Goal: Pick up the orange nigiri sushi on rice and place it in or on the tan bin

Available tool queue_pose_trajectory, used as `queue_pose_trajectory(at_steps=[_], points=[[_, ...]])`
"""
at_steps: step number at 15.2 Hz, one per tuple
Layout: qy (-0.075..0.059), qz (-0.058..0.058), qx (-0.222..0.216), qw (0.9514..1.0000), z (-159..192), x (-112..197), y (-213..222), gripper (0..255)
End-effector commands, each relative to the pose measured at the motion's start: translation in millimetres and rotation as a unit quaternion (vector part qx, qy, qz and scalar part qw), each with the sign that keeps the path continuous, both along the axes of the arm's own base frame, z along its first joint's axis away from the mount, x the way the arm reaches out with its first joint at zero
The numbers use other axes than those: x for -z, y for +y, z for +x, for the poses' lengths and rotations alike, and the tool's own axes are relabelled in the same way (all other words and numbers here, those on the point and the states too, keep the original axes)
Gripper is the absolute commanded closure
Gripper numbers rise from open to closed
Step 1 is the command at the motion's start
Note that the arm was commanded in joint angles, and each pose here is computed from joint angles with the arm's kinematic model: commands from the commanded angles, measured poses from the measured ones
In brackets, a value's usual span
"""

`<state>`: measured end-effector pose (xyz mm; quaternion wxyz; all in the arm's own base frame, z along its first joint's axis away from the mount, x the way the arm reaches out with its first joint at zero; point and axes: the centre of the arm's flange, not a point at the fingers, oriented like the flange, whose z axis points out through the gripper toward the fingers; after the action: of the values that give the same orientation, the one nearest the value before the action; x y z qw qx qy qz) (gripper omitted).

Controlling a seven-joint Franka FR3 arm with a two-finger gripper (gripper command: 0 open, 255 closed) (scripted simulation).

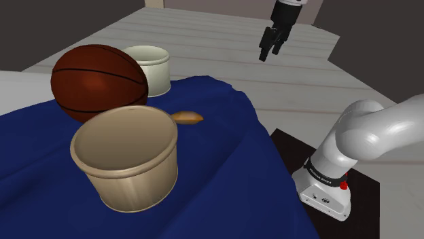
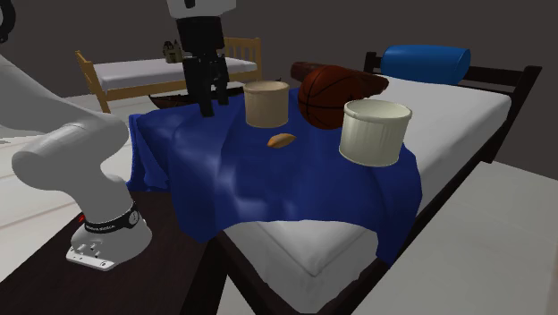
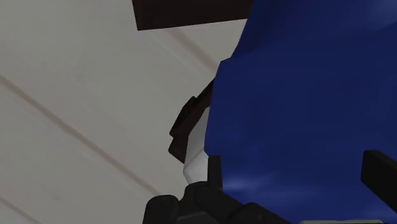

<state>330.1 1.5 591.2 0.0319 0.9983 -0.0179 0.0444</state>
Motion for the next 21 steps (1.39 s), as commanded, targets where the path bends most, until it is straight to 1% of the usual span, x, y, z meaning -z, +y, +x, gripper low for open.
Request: queue_pose_trajectory(at_steps=[1,3,6,8,11,13,16,18,21], points=[[0.000,0.000,0.000,1.0000,0,0,0,0],[0.005,0.002,-0.029,0.9996,19,11,14,0],[0.013,0.006,-0.073,0.9972,45,29,38,0],[0.018,0.008,-0.102,0.9946,61,40,55,0],[0.025,0.012,-0.145,0.9890,82,58,83,0],[0.030,0.014,-0.174,0.9841,95,69,102,0],[0.037,0.018,-0.217,0.9753,112,87,133,0],[0.042,0.020,-0.246,0.9683,122,99,154,0],[0.049,0.024,-0.288,0.9562,134,116,187,0]])
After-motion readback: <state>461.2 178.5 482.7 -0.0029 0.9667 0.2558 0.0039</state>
